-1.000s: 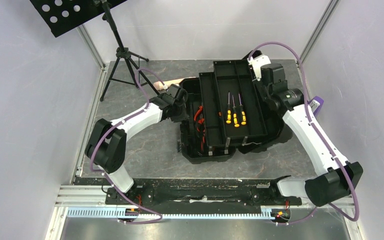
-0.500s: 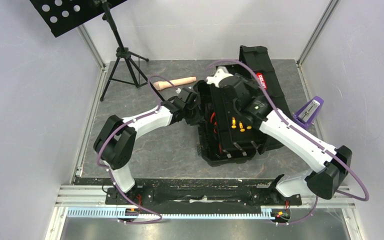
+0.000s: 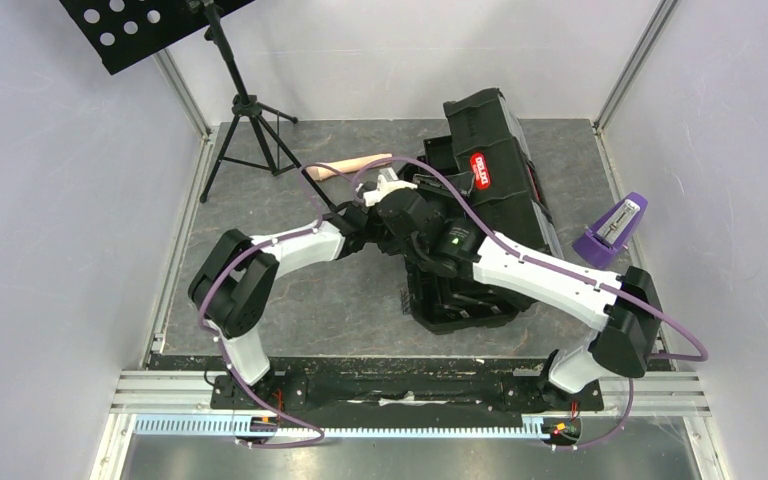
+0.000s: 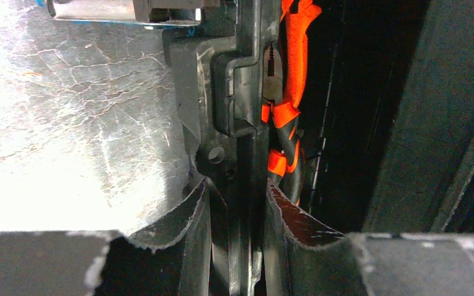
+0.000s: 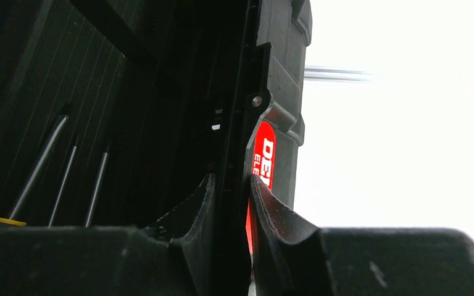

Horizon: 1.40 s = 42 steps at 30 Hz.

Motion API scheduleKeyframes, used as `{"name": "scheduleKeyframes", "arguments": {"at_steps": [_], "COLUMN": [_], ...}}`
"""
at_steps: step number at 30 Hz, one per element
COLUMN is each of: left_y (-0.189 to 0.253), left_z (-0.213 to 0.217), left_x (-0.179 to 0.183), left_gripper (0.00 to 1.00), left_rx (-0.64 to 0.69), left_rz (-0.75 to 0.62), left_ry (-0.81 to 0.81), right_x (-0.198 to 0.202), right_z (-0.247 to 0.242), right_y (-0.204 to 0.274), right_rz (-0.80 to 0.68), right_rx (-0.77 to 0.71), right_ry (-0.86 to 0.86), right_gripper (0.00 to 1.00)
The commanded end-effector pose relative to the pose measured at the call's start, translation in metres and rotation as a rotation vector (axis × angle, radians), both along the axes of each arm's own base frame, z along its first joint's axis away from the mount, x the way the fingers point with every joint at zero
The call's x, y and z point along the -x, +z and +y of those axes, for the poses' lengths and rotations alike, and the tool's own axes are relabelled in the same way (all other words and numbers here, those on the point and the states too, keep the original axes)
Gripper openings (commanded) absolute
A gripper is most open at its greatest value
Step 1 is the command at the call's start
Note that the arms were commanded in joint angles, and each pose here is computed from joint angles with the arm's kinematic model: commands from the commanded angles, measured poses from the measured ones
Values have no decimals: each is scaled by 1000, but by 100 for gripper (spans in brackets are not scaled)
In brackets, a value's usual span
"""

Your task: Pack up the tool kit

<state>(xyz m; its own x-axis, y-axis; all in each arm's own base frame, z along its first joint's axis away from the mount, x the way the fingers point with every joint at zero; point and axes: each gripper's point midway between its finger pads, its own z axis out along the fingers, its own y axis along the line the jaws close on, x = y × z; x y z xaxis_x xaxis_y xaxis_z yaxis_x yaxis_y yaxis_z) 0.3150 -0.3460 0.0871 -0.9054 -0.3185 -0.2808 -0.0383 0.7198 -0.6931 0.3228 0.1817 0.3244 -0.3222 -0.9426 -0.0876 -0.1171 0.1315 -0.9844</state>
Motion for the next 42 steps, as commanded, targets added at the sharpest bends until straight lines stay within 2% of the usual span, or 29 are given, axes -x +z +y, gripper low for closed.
{"name": "scheduleKeyframes", "arguments": {"at_steps": [1,7,11,18,26,36,42], "left_y": [61,86,100,89,90,85,81], "left_z": [-40,-33,-30,-26,-21,-18,-7], "left_x": [14,18,20,30,35,36,38], "left_gripper": [35,35,41,47,60,61,64], "left_rx": [260,291,334,384,473,532,576], "left_rz": [-62,-118,-151,-125,-154,-161,-177], "left_ry": [-83,-69,-63,-46,-14,10,60], "right_x": [15,17,18,16,17,20,25], "right_z": [1,-21,-23,-14,9,49,71], "right_y": [33,26,13,-10,-19,-35,-39], "right_rz": [-88,-89,-74,-18,44,183,248], "right_rx": [-55,-72,-66,-96,-216,-457,-593], "right_ry": [1,-26,-23,5,82,215,276], "right_gripper": [0,0,2,7,13,22,24]}}
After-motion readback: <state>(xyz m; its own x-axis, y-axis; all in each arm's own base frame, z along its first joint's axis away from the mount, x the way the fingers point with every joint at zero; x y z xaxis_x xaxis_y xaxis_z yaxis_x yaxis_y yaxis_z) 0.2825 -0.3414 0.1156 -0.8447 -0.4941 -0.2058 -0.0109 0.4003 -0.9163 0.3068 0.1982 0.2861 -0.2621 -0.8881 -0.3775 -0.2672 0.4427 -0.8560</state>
